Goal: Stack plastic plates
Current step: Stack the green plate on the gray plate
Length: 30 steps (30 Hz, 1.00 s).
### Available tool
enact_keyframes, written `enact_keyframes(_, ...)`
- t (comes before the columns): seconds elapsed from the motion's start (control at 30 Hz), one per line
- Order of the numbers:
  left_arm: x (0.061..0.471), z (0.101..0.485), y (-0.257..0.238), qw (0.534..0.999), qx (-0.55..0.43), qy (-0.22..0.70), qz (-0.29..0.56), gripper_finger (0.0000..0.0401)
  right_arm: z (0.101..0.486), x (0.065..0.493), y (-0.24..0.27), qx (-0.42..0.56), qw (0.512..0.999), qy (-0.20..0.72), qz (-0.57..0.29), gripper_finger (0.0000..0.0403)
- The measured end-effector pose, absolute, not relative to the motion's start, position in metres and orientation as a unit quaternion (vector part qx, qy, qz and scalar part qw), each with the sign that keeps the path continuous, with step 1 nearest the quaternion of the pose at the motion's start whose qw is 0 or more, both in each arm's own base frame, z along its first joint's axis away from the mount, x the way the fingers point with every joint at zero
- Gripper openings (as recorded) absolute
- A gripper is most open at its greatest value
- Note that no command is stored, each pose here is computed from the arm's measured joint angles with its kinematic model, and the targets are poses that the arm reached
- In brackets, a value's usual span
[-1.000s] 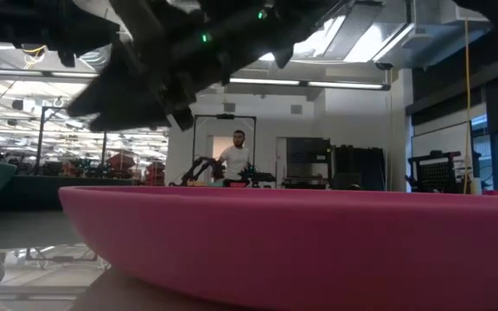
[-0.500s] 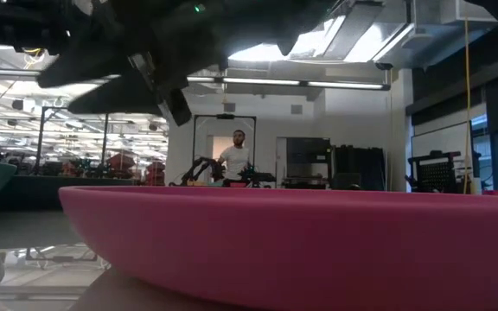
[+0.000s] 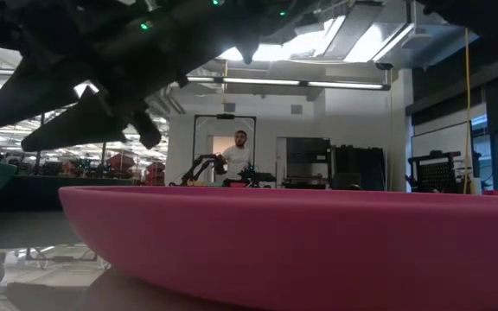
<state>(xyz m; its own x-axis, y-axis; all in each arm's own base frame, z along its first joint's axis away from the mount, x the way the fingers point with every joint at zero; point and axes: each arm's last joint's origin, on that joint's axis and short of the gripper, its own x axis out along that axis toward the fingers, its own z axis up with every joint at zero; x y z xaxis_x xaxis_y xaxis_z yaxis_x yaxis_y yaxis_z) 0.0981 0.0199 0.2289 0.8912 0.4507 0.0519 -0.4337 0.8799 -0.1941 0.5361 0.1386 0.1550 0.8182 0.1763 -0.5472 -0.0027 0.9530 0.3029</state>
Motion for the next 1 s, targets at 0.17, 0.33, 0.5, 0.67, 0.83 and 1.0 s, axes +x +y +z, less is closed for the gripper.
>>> enact_keyframes(0.17, 0.099, 0.225, 0.02, 0.967, -0.107, -0.033, 0.229, 0.0121, 0.143, 0.54, 0.14, 0.166, 0.934, 0.316, 0.036, 0.0182)
enact_keyframes(0.33, 0.099, 0.222, 0.02, 0.966, -0.113, -0.02, 0.23, 0.0121, 0.139, 0.54, 0.138, 0.174, 0.929, 0.325, 0.02, 0.0182)
enact_keyframes(0.5, 0.099, 0.222, 0.02, 0.967, -0.114, -0.019, 0.228, 0.0121, 0.131, 0.533, 0.135, 0.145, 0.921, 0.361, -0.028, 0.0182)
enact_keyframes(0.67, 0.099, 0.222, 0.019, 0.972, -0.115, -0.016, 0.206, 0.0121, 0.129, 0.531, 0.132, 0.125, 0.919, 0.372, -0.042, 0.0182)
enact_keyframes(0.83, 0.099, 0.222, 0.019, 0.972, -0.114, -0.016, 0.205, 0.0121, 0.131, 0.532, 0.134, 0.137, 0.917, 0.375, -0.012, 0.0182)
enact_keyframes(1.0, 0.099, 0.222, 0.019, 0.972, -0.114, -0.016, 0.205, 0.0121, 0.131, 0.531, 0.136, 0.14, 0.915, 0.379, 0.0, 0.0179)
